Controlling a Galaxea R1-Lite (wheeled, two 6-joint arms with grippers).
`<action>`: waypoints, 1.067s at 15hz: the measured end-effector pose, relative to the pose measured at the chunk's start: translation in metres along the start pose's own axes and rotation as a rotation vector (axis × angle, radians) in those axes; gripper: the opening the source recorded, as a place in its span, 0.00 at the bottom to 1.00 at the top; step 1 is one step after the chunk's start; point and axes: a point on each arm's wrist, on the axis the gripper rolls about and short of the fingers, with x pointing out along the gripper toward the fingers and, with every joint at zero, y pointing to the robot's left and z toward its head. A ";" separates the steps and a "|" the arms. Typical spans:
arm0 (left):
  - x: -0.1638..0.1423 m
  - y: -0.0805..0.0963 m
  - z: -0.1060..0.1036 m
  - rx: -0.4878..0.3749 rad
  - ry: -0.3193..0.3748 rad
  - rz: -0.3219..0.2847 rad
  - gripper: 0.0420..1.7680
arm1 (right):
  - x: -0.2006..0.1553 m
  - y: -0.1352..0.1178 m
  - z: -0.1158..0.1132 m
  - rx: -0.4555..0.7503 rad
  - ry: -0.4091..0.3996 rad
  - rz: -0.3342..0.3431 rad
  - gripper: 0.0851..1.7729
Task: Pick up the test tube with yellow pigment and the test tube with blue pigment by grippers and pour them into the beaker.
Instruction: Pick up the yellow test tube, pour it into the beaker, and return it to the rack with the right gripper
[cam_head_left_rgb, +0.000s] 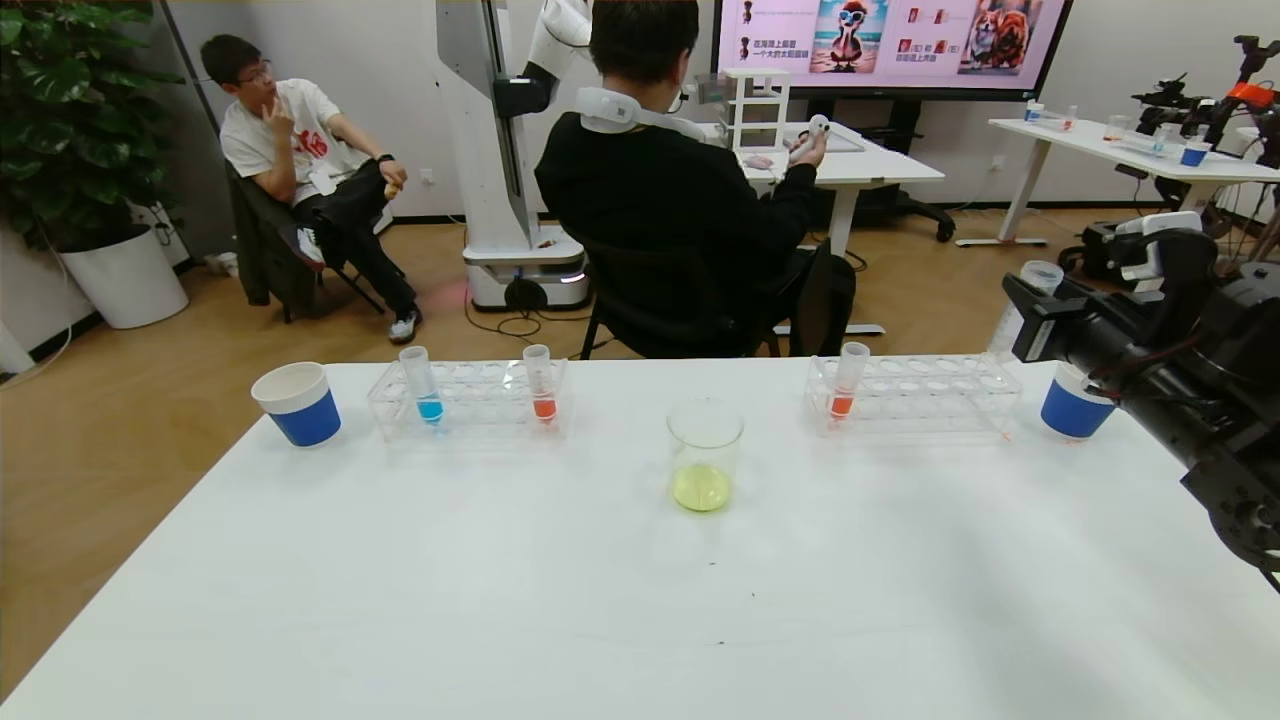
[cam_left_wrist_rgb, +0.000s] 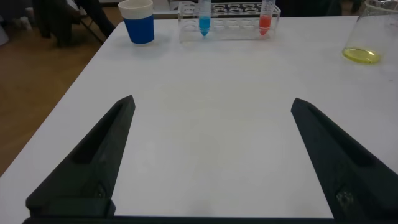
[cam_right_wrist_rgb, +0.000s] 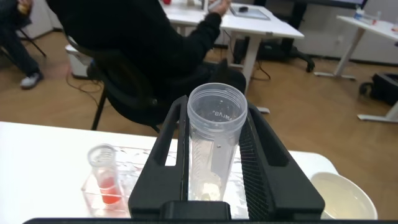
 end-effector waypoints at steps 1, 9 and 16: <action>0.000 0.000 0.000 0.000 0.000 0.000 0.99 | 0.005 -0.012 -0.003 -0.004 0.027 -0.032 0.24; 0.000 0.000 0.000 0.000 0.000 0.000 0.99 | 0.049 -0.094 -0.012 -0.019 0.093 -0.239 0.24; 0.000 0.000 0.000 0.000 0.000 0.000 0.99 | 0.075 -0.128 -0.040 -0.024 0.103 -0.304 0.24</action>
